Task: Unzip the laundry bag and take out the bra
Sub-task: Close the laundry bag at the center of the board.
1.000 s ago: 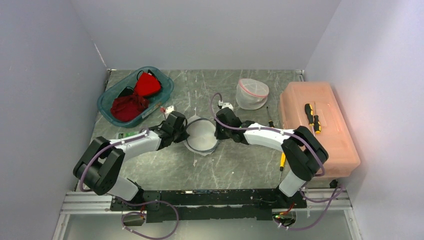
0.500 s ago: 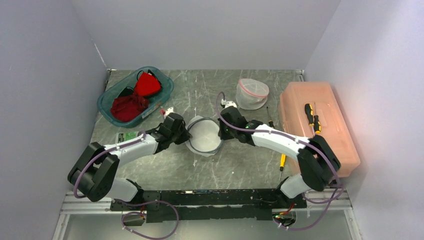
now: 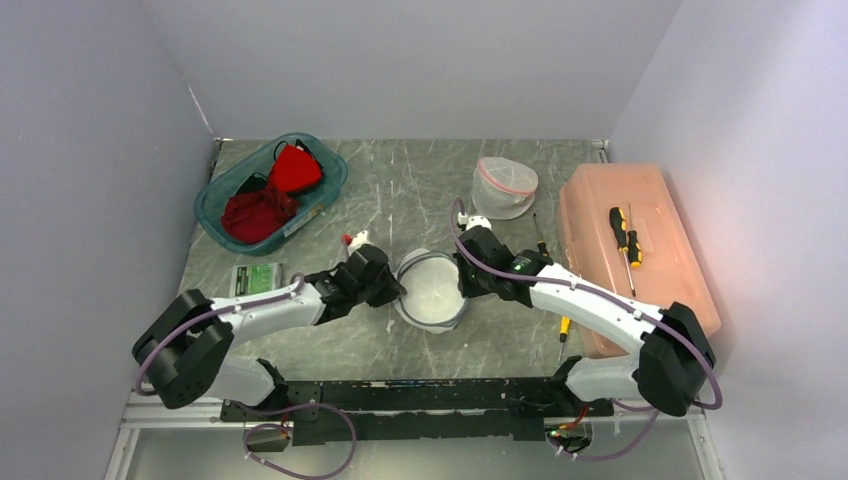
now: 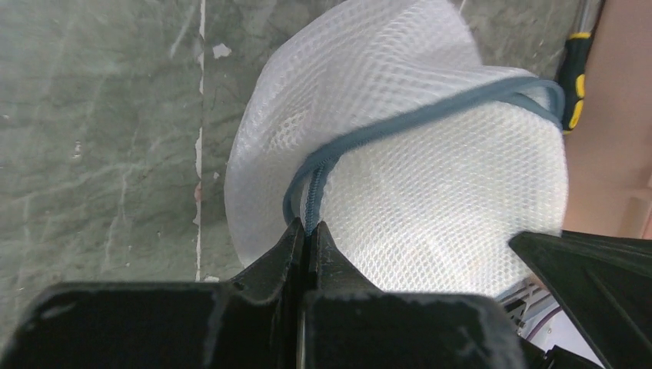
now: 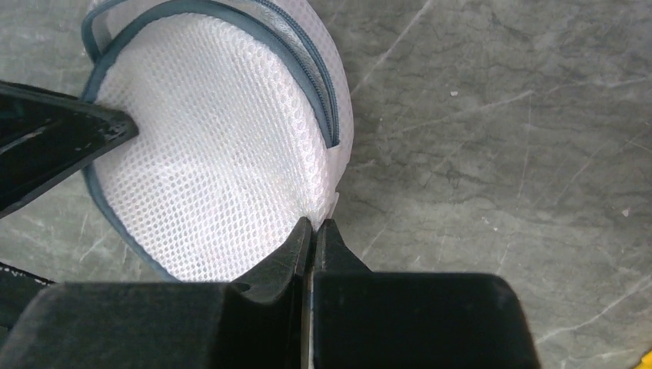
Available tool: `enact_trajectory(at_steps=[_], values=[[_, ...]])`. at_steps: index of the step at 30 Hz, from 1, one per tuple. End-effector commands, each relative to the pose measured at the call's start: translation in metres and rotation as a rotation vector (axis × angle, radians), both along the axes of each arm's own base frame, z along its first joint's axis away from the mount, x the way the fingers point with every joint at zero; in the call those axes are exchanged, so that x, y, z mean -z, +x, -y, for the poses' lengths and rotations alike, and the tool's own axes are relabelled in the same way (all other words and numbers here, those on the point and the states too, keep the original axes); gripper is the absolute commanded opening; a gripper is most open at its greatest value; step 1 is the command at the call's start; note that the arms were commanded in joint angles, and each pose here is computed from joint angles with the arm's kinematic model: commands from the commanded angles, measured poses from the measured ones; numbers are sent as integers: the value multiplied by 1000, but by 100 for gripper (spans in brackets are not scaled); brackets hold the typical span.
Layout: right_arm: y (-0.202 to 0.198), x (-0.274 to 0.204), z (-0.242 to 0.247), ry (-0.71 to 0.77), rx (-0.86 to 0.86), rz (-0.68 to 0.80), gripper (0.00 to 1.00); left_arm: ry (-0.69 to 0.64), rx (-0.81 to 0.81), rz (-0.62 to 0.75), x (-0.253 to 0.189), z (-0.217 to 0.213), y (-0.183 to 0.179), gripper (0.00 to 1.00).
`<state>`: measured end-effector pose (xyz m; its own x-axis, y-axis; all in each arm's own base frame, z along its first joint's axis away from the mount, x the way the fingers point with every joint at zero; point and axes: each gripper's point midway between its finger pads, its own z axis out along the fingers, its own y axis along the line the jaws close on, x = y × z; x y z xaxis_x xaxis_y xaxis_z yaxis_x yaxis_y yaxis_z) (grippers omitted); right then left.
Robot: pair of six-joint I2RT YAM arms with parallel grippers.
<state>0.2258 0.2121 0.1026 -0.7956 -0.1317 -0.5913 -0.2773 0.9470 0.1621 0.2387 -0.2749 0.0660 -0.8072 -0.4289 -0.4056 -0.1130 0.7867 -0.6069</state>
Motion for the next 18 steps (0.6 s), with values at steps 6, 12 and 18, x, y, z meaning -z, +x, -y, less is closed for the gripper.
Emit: enact_trajectory(at_steps=[6,12,18], values=[[38,23,-21,37,83,40,0,194,-186,114,4,-60,24,3],[44,48,-28,23,77,7,0,194,-242,41,38,-79,38,3],[47,26,-24,38,86,53,46,199,-224,48,40,-74,47,3]])
